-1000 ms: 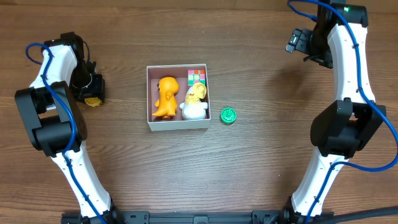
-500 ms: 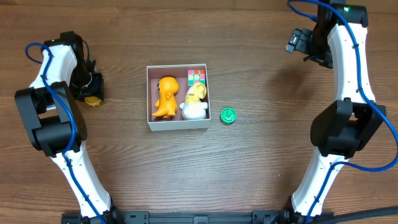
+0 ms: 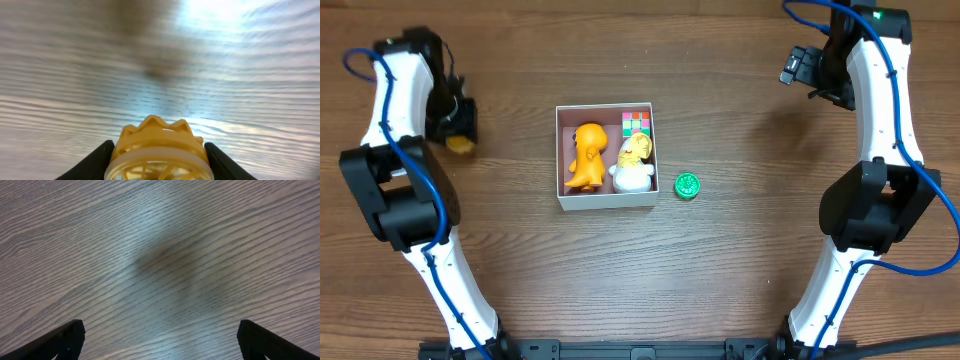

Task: Pack container
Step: 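Lift the gold coin and carry it over the box with the left gripper, then lower the gold coin into the box beside the duck and release it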

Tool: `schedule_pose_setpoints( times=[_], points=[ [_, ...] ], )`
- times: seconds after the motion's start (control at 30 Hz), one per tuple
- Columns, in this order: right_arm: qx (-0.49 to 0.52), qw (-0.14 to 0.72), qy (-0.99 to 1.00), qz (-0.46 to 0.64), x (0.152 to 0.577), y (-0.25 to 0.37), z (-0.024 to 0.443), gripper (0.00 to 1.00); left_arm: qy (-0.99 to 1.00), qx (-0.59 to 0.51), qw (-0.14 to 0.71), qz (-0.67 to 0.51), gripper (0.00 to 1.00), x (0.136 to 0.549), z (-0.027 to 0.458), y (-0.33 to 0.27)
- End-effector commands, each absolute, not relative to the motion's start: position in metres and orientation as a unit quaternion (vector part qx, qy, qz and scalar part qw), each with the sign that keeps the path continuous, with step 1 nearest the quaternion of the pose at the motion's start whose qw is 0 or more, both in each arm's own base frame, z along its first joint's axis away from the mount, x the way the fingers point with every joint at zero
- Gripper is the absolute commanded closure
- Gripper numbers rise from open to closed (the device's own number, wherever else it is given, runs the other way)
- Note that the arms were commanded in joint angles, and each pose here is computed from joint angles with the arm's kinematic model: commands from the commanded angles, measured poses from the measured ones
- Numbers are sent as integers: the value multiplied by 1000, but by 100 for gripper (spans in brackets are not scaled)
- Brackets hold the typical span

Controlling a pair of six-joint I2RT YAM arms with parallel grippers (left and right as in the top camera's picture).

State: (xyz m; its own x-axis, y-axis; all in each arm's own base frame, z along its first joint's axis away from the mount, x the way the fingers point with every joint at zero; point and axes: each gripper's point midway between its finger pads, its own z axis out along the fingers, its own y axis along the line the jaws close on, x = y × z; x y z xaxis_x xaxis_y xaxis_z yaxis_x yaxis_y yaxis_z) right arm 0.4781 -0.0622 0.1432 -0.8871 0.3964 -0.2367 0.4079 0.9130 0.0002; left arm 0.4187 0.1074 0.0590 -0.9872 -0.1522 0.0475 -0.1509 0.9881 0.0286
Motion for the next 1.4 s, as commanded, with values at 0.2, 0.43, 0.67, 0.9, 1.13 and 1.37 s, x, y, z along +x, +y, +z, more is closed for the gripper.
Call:
schedule_pose_setpoints(
  times=[0.2, 0.43, 0.67, 0.9, 1.13, 1.37],
  points=[
    [208, 142, 967, -27, 478, -64, 164, 0, -997, -8, -75, 20, 47, 470, 136, 28],
    [208, 142, 967, -27, 478, -64, 164, 0, -991, -99, -82, 40, 47, 470, 142, -62],
    [208, 142, 967, -27, 478, -64, 164, 0, -976, -192, -87, 49, 44, 454, 143, -150],
    [208, 142, 967, -27, 478, -64, 164, 0, -963, -245, -98, 55, 43, 442, 144, -201],
    [208, 142, 967, -27, 478, -64, 164, 0, -961, -250, -103, 56, 42, 442, 144, -207],
    [208, 142, 967, -27, 478, -64, 164, 0, -962, -248, -103, 56, 39, 443, 144, -205]
  ],
)
